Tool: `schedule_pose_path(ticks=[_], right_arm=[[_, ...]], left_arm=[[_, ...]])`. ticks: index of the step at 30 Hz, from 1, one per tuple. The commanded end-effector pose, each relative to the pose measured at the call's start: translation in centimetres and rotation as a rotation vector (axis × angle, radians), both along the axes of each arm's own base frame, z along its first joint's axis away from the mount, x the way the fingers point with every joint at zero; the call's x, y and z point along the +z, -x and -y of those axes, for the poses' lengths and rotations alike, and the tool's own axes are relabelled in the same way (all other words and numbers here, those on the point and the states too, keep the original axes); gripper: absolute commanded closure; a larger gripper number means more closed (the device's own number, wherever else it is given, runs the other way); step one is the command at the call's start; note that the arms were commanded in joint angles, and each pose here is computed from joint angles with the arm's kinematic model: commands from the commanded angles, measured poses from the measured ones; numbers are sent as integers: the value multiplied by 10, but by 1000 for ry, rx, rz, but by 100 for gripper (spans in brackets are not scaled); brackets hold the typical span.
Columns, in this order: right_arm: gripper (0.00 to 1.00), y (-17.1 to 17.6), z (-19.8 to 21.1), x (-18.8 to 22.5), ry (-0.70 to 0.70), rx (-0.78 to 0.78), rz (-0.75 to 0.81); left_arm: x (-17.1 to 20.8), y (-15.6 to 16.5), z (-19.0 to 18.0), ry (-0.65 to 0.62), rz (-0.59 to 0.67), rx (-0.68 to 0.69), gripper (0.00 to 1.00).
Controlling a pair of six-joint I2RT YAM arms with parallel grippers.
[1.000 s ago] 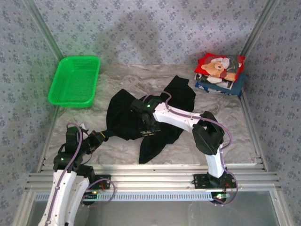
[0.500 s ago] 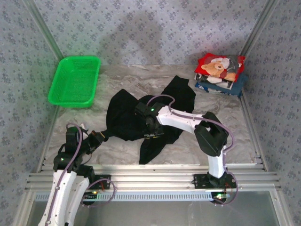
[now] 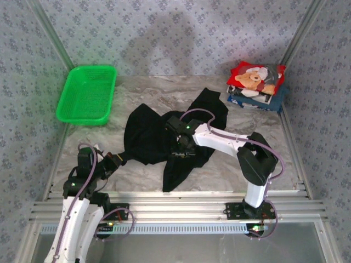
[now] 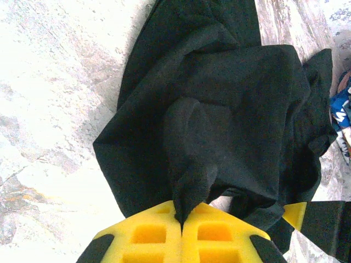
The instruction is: Fold and stack the t-shirts
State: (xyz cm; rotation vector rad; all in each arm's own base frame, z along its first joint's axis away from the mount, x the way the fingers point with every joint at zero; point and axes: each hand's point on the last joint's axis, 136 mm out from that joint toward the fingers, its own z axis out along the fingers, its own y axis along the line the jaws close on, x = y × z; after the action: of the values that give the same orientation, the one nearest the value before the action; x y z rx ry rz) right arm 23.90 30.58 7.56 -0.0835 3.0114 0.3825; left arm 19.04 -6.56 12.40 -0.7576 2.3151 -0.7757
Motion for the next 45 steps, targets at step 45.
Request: schedule_pose_path(ticks=[45], right_arm=[[90,2,-23,-24,-300,-351,-287]], left_arm=[[0,0,4,8,14,-19,100]])
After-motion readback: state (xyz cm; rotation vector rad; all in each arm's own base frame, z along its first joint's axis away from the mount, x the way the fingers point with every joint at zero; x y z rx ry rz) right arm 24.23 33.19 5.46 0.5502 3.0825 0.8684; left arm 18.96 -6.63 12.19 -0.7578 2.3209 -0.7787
